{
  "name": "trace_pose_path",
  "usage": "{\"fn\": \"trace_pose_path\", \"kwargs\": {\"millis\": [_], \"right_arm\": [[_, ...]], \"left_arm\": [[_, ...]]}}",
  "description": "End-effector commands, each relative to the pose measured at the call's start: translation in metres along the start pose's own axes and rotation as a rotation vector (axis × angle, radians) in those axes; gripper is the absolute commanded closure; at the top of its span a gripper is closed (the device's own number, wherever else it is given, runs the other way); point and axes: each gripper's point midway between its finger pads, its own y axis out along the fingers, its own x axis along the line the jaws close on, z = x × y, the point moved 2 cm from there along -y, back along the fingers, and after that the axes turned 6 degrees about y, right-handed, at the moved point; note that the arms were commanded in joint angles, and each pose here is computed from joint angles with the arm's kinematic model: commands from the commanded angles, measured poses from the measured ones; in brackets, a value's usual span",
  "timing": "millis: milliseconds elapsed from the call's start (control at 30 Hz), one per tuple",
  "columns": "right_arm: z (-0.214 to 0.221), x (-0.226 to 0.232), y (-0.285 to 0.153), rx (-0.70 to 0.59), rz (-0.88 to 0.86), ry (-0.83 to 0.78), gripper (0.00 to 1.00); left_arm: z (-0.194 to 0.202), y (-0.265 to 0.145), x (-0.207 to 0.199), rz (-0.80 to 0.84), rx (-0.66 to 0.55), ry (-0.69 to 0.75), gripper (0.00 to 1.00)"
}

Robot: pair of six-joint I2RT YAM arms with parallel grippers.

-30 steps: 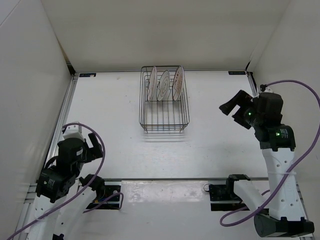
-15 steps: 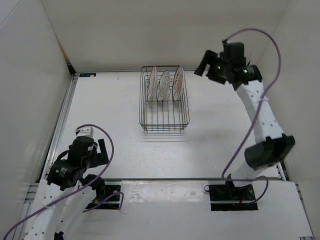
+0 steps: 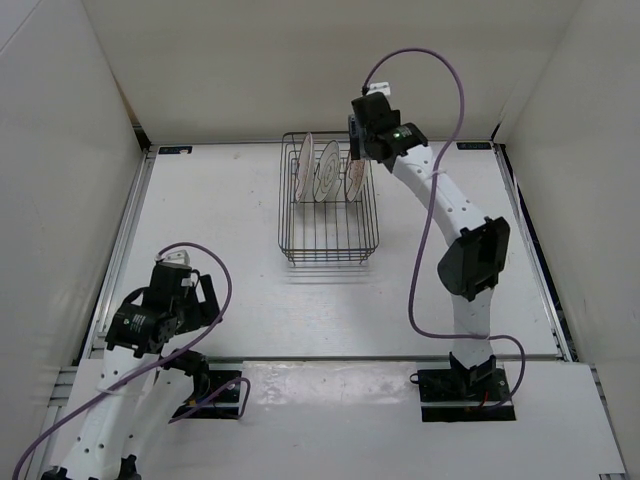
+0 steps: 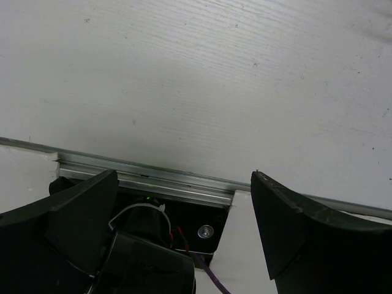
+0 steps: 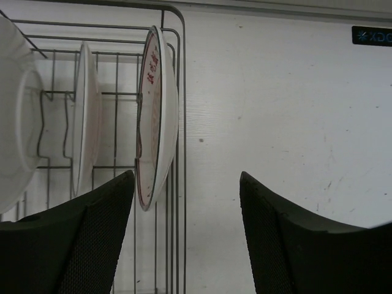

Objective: Unload the plates from the dish rack

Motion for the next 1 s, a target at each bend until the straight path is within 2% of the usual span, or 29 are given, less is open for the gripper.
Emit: {"fn": "trace_pose_path", "kwargs": {"millis": [0, 267, 533, 967], "right_arm": [[-0.022, -0.001, 0.003, -0.117, 0.114, -0.054, 0.28], [0.001, 0.018, 0.032, -0.114, 0.175, -0.13, 0.41], [-0.005, 0.023, 0.046, -0.202, 0.298, -0.246, 0.55], [0.016, 0.021, 0.063, -0.166, 0.353, -0.288, 0.72]], "left_arm": [[-0.002, -0.001, -0.006, 0.038, 0.004, -0.004, 0.0], [0.001, 0.0, -0.008, 0.036, 0.043, 0.0, 0.0], [0.004, 0.003, -0.012, 0.053, 0.077, 0.0, 0.0], [0.004, 0.003, -0.012, 0.058, 0.083, -0.002, 0.0]]}}
